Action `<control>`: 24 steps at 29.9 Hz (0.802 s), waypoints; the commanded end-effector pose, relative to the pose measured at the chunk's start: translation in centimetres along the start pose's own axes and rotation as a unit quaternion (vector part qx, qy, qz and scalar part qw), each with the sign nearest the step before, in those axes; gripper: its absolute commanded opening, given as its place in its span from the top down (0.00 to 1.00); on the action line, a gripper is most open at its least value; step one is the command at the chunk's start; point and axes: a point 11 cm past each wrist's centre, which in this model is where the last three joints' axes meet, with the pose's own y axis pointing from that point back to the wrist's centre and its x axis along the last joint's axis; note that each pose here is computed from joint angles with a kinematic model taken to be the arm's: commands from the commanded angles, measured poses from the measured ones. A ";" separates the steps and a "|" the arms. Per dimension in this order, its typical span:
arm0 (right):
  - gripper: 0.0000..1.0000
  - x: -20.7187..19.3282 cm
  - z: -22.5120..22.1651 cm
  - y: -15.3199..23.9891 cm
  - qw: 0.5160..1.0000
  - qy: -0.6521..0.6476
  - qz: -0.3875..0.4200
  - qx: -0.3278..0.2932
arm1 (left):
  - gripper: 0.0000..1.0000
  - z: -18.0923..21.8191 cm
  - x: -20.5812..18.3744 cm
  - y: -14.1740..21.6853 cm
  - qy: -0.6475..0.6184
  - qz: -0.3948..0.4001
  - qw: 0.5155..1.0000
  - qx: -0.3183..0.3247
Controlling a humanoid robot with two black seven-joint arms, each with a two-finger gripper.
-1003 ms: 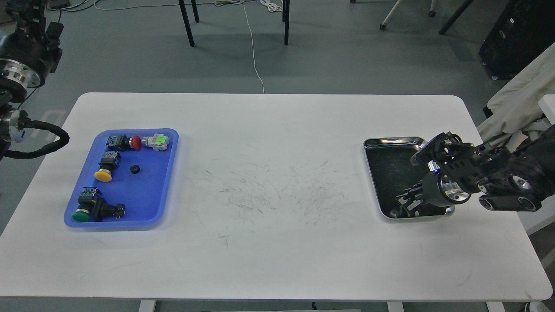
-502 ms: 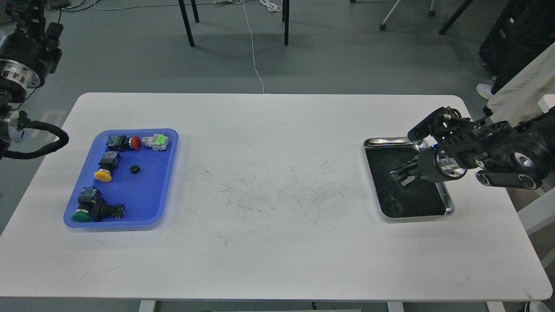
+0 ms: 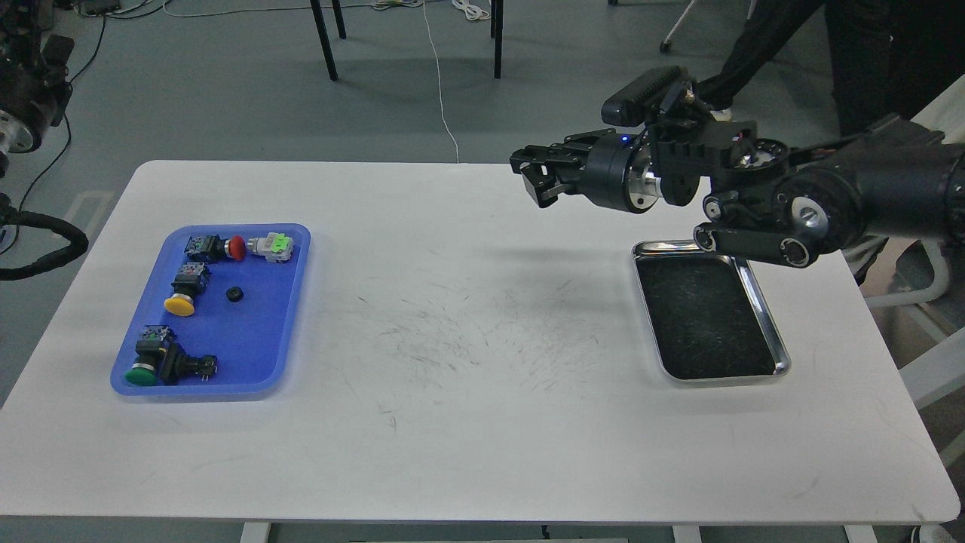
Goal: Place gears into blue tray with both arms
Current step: 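Lift the right gripper and swing it toward the table center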
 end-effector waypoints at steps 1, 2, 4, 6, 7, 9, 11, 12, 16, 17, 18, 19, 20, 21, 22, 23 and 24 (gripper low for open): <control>0.99 -0.6 -1.7 -2.2 1.000 -0.009 0.022 0.014 | 0.19 0.2 0.4 0.2 -0.004 0.000 1.000 0.000; 0.99 -0.7 -2.1 -2.8 0.999 -0.010 0.028 0.017 | 0.19 0.3 0.4 0.2 -0.004 -0.001 1.000 -0.001; 0.99 -1.0 -3.4 -4.2 0.999 -0.011 0.037 0.028 | 0.19 0.5 0.9 0.3 -0.007 0.002 1.000 -0.002; 0.99 -1.8 -3.0 -4.7 0.999 -0.013 0.044 0.025 | 0.19 0.6 1.2 0.4 -0.009 0.003 1.000 -0.003; 0.99 -2.1 -2.2 -4.7 0.999 -0.014 0.047 0.017 | 0.19 0.7 1.5 0.5 -0.010 0.004 1.000 -0.003; 0.99 -2.9 -0.6 -4.4 0.999 -0.009 0.051 -0.002 | 0.18 0.7 1.6 0.5 -0.011 0.004 1.000 -0.003; 0.99 -3.7 0.6 -4.2 0.999 -0.007 0.052 -0.016 | 0.18 0.8 2.0 0.6 -0.013 0.007 1.000 -0.002; 0.99 -4.1 0.9 -4.1 0.999 -0.009 0.050 -0.019 | 0.18 0.9 2.2 0.7 -0.014 0.009 1.000 -0.003; 0.99 -6.2 -0.3 -4.2 1.000 0.011 0.024 0.006 | 0.17 0.9 2.3 0.7 -0.014 0.009 1.000 -0.004; 0.99 -6.9 -0.8 -4.2 1.000 0.015 0.015 0.016 | 0.17 0.9 2.3 0.7 -0.013 0.009 1.000 -0.004; 0.99 -7.3 -1.1 -4.2 1.000 0.016 0.012 0.020 | 0.17 1.0 2.3 0.7 -0.013 0.009 1.000 -0.004; 0.99 -7.4 -1.2 -4.2 1.000 0.018 0.010 0.023 | 0.17 1.0 2.4 0.7 -0.013 0.010 1.000 -0.004; 0.99 -7.5 -1.5 -4.2 0.999 0.018 0.008 0.028 | 0.17 1.0 2.3 0.7 -0.012 0.009 1.000 -0.004; 0.99 -7.6 -2.0 -4.2 0.999 0.015 0.006 0.037 | 0.17 1.0 2.4 0.7 -0.013 0.009 1.000 -0.004; 0.99 -7.6 -2.5 -4.3 0.999 0.013 0.005 0.046 | 0.16 1.0 2.4 0.7 -0.013 0.009 1.000 -0.004; 0.99 -7.8 -3.4 -4.3 0.998 0.012 0.000 0.059 | 0.16 1.1 2.3 0.7 -0.013 0.007 1.000 -0.005; 0.99 -7.9 -3.9 -4.3 0.998 0.013 -0.001 0.068 | 0.16 1.2 2.1 0.7 -0.010 0.005 1.000 -0.007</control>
